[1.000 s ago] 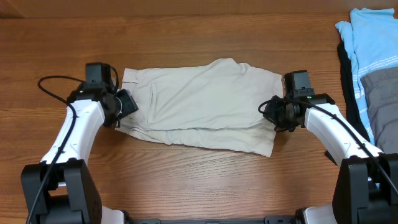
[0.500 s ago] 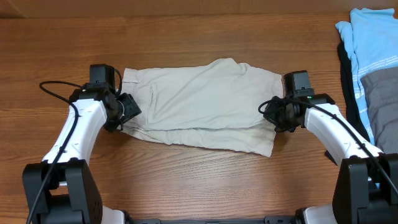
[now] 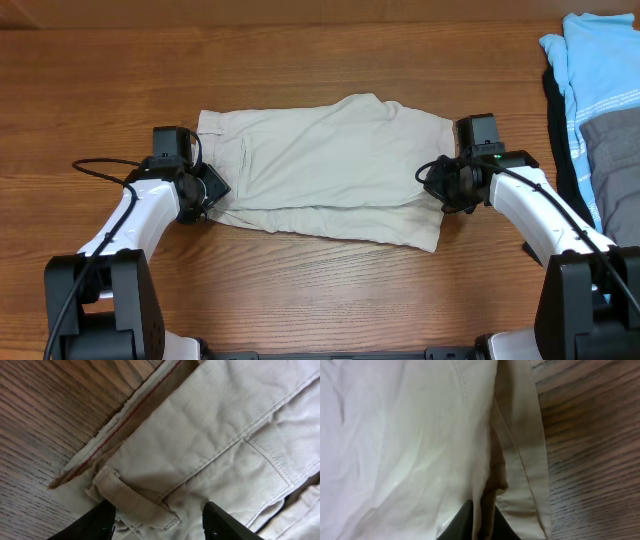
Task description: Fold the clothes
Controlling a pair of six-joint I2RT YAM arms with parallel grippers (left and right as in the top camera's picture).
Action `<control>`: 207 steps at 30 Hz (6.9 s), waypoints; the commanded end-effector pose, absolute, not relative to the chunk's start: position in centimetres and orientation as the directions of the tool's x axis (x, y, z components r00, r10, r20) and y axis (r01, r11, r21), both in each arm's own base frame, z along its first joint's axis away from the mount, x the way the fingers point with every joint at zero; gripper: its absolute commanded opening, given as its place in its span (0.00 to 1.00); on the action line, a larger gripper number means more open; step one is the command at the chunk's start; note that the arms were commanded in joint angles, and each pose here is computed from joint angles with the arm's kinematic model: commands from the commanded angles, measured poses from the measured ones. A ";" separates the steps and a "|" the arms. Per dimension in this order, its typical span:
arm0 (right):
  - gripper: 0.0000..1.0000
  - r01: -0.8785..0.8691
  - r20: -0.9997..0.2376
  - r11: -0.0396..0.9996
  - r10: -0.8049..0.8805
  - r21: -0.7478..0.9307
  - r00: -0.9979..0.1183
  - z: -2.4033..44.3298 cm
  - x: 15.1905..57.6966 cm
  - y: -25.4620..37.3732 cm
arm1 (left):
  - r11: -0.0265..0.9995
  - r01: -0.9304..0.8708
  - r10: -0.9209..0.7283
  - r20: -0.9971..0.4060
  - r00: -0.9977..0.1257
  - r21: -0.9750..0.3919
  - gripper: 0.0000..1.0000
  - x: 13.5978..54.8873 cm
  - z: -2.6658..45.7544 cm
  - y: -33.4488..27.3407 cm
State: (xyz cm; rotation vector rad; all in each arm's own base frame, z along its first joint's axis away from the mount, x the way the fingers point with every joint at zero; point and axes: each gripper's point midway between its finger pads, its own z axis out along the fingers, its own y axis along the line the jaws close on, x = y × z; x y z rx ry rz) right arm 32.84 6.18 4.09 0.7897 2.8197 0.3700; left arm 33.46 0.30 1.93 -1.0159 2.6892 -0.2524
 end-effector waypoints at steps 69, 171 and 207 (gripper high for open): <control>0.04 0.470 -0.163 0.830 0.531 0.301 -0.832 5.4 33.9 5.8 | 0.667 -0.634 -0.738 -0.233 -0.633 -0.391 0.04 34.5 2.9 -0.3; 0.04 0.529 -0.046 0.708 0.617 0.468 -0.786 3.7 31.8 8.9 | 0.702 -0.670 -0.712 -0.237 -0.661 -0.242 0.04 33.0 -1.2 1.4; 0.05 0.624 0.176 0.647 0.619 0.438 -0.765 0.4 26.5 4.9 | 0.749 -0.654 -0.532 0.494 -0.688 -0.104 0.04 18.3 -5.0 -5.6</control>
